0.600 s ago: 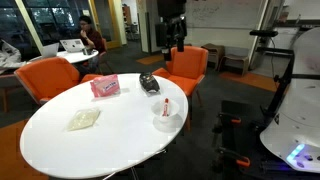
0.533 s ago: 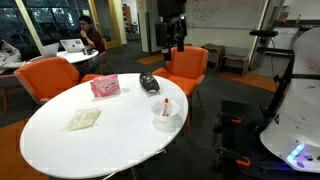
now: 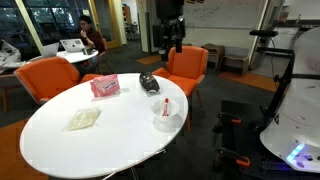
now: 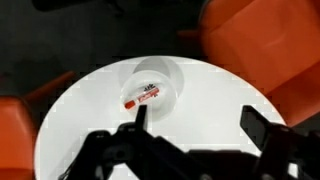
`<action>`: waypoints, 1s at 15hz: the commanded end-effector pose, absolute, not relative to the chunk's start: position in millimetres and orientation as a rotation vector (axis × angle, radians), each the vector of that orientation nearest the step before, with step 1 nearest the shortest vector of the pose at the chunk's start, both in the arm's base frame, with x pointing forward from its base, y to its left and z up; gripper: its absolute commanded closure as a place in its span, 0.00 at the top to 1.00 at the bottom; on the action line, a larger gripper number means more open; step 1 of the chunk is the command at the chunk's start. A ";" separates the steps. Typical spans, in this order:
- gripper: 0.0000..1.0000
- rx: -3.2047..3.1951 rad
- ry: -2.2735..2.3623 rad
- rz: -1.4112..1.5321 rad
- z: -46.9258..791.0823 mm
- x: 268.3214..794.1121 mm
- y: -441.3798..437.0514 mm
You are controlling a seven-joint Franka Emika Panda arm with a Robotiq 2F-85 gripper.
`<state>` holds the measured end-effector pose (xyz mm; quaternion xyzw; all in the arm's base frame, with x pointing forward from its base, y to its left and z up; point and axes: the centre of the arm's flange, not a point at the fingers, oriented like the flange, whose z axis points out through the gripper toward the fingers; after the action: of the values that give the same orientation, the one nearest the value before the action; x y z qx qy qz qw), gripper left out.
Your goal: Move the bowl to the right
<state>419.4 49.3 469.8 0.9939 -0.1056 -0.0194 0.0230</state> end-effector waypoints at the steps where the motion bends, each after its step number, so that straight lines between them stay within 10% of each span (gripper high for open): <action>1: 1.00 3.095 -0.477 0.055 447.0 445.1 38.2; 15: 1.00 2.823 -0.752 -0.353 235.5 538.1 -1.9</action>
<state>513.1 -5.4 255.7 0.9611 -0.2449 -0.1003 0.0784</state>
